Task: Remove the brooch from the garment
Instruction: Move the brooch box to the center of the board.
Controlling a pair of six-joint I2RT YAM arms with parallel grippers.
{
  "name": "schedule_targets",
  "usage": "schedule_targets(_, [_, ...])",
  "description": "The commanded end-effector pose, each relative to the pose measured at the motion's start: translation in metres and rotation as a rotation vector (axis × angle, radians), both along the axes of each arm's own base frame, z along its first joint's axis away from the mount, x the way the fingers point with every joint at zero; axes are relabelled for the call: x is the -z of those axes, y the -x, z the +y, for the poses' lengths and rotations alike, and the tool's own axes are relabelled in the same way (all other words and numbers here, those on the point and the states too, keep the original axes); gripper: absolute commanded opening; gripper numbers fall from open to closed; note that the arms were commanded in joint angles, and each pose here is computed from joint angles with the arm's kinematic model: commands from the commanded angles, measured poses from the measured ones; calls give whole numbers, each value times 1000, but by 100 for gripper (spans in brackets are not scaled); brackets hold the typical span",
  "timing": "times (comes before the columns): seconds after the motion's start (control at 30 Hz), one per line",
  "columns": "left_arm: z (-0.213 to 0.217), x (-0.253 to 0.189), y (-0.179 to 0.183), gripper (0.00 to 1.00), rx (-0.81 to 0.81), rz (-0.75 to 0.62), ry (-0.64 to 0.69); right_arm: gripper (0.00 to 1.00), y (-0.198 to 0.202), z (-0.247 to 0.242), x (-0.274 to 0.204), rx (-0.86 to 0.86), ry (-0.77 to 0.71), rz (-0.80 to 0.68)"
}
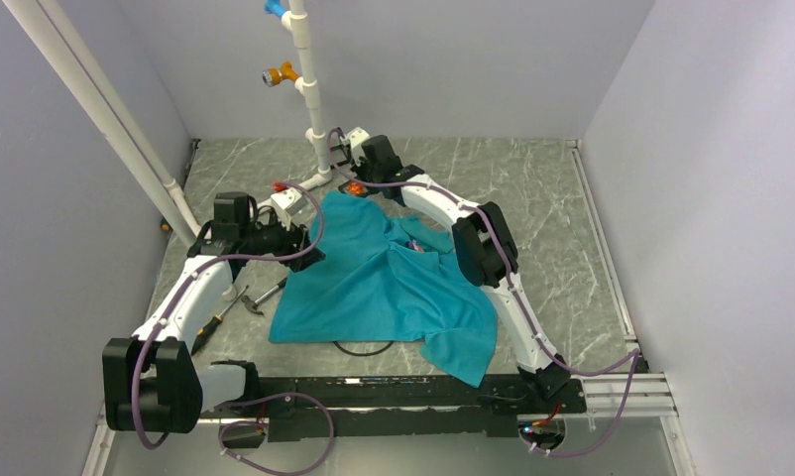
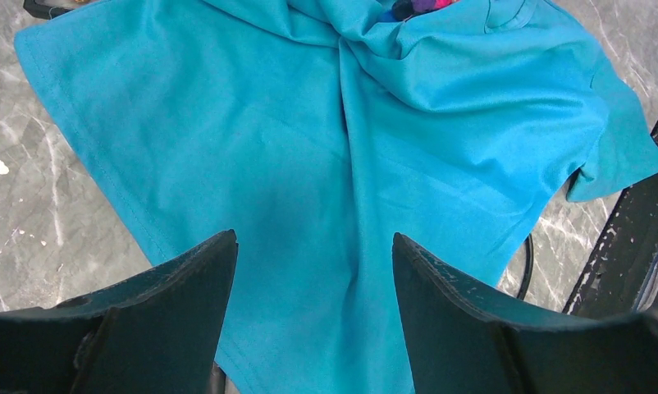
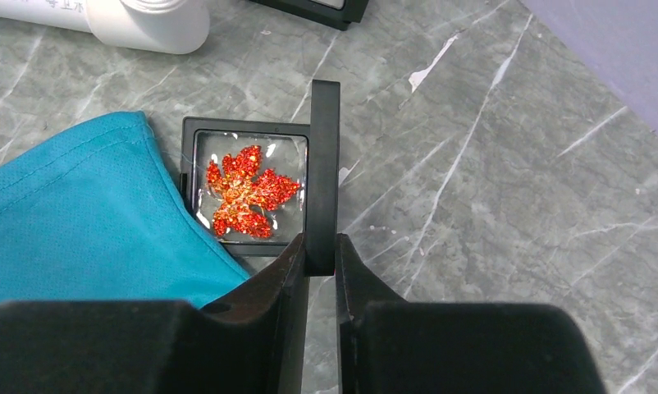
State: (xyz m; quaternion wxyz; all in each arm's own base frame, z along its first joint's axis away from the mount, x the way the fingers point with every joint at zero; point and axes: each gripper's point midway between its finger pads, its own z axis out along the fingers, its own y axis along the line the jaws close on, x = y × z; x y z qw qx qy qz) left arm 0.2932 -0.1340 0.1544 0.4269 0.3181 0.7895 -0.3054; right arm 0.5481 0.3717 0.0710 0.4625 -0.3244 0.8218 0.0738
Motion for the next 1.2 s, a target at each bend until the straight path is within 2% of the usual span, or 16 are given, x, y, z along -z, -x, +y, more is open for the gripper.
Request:
schedule_targets(0.0, [-3, -11, 0, 74, 22, -40, 31, 12, -18, 3, -38, 13, -8, -129])
schedule_targets(0.27, [-3, -7, -1, 74, 23, -24, 43, 0, -37, -16, -44, 67, -40, -140])
schedule_targets(0.8, [-5, -3, -8, 74, 25, 11, 66, 0, -99, -98, -60, 212, -117, -160])
schedule_targets(1.17, [-6, -2, -17, 74, 20, 30, 83, 0, -116, -139, -53, 264, -95, -172])
